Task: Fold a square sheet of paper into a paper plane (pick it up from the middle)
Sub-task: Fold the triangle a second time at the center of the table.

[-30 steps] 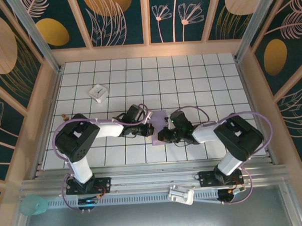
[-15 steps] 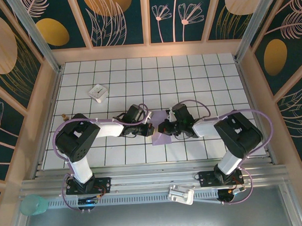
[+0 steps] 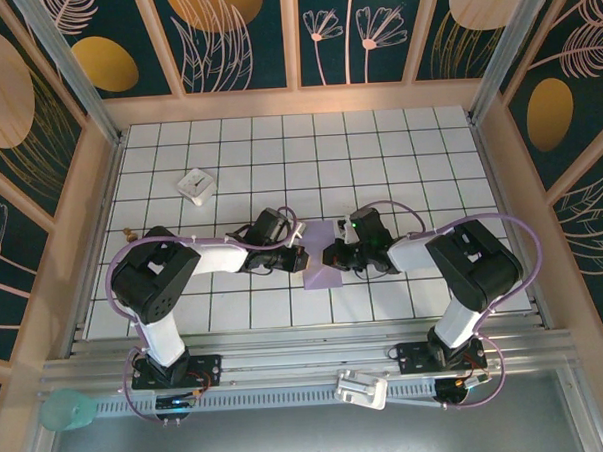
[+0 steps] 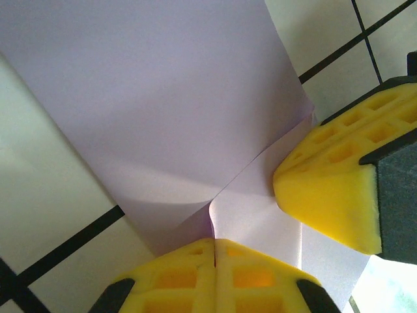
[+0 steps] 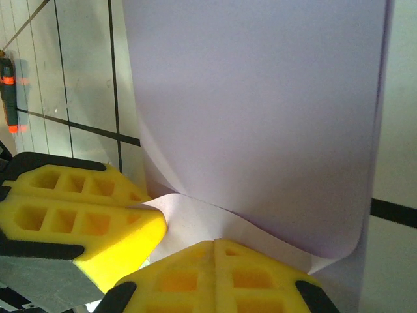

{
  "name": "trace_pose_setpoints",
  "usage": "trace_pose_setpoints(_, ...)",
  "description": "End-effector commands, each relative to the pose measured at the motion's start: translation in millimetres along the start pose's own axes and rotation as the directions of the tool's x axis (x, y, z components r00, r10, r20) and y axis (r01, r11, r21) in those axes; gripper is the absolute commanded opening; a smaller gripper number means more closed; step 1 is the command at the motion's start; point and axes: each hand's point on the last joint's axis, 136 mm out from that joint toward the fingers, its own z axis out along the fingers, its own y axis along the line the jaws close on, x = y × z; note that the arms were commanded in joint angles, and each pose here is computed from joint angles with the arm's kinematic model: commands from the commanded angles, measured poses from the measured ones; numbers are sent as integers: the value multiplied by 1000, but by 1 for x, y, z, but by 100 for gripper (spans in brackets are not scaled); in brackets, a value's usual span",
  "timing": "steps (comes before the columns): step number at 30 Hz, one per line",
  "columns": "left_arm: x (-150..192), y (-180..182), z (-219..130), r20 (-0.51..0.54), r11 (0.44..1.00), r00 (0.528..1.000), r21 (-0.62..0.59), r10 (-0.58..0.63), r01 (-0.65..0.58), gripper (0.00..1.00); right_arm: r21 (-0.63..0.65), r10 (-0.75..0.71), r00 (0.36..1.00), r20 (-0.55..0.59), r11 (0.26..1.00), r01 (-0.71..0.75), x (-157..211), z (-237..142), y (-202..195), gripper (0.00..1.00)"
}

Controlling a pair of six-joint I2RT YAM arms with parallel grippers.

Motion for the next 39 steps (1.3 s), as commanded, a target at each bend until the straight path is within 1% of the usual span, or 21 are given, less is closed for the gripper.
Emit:
trace_pose_setpoints(1, 57, 61, 7, -156, 967, 983, -249, -96, 55, 0, 125, 42, 998, -56, 992, -34, 21, 0, -38, 0)
trace_pose_setpoints(2, 54, 59, 5, -147, 967, 985, -248, -96, 57, 0, 133, 41, 997, -59, 991, -33, 21, 0, -40, 0)
trace_pose_setpoints(4, 44, 53, 1, -117, 969, 988, -240, -98, 67, 6, 149, 43, 997, -67, 988, -32, 23, 0, -44, 0)
trace_pose_setpoints(7, 26, 40, -10, -62, 973, 993, -216, -99, 84, 19, 160, 48, 996, -75, 987, -36, 27, -1, -48, 0)
trace_pose_setpoints(11, 4, 13, -31, 16, 984, 994, -140, -108, 109, 36, 169, 55, 995, -83, 985, -40, 29, 1, -51, 0)
trace_pose_setpoints(13, 0, 0, -39, 43, 988, 991, -93, -124, 127, 42, 166, 60, 995, -83, 985, -45, 29, 1, -51, 0)
trace_pose_setpoints(15, 2, -14, -45, 54, 990, 991, -62, -122, 126, 43, 169, 63, 995, -82, 984, -49, 29, 2, -51, 0)
trace_pose_setpoints(17, 6, -30, -46, 54, 993, 992, -34, -112, 114, 40, 172, 65, 995, -80, 984, -50, 28, 1, -51, 0)
trace_pose_setpoints(19, 12, -48, -44, 41, 994, 994, 27, -104, 103, 31, 174, 65, 995, -80, 984, -51, 28, 1, -52, 0)
trace_pose_setpoints(21, 16, -61, -37, 17, 991, 994, 87, -107, 105, 16, 174, 66, 995, -78, 983, -52, 27, 2, -51, 0)
trace_pose_setpoints(24, 17, -70, -25, -14, 989, 996, 114, -92, 93, 3, 173, 67, 995, -74, 984, -53, 26, 2, -50, 0)
trace_pose_setpoints(26, 19, -71, -18, -32, 989, 996, 122, -83, 87, 0, 172, 69, 995, -71, 983, -56, 25, 1, -50, 0)
trace_pose_setpoints(30, 21, -70, -10, -55, 989, 996, 125, -77, 83, 0, 174, 67, 995, -70, 983, -53, 24, 1, -49, 0)
trace_pose_setpoints(32, 28, -59, -1, -81, 992, 993, 90, -81, 88, 0, 176, 67, 995, -69, 983, -54, 23, 1, -49, 0)
trace_pose_setpoints(39, 32, -41, 7, -87, 997, 993, 5, -82, 83, 0, 178, 65, 995, -70, 983, -52, 24, 0, -50, 0)
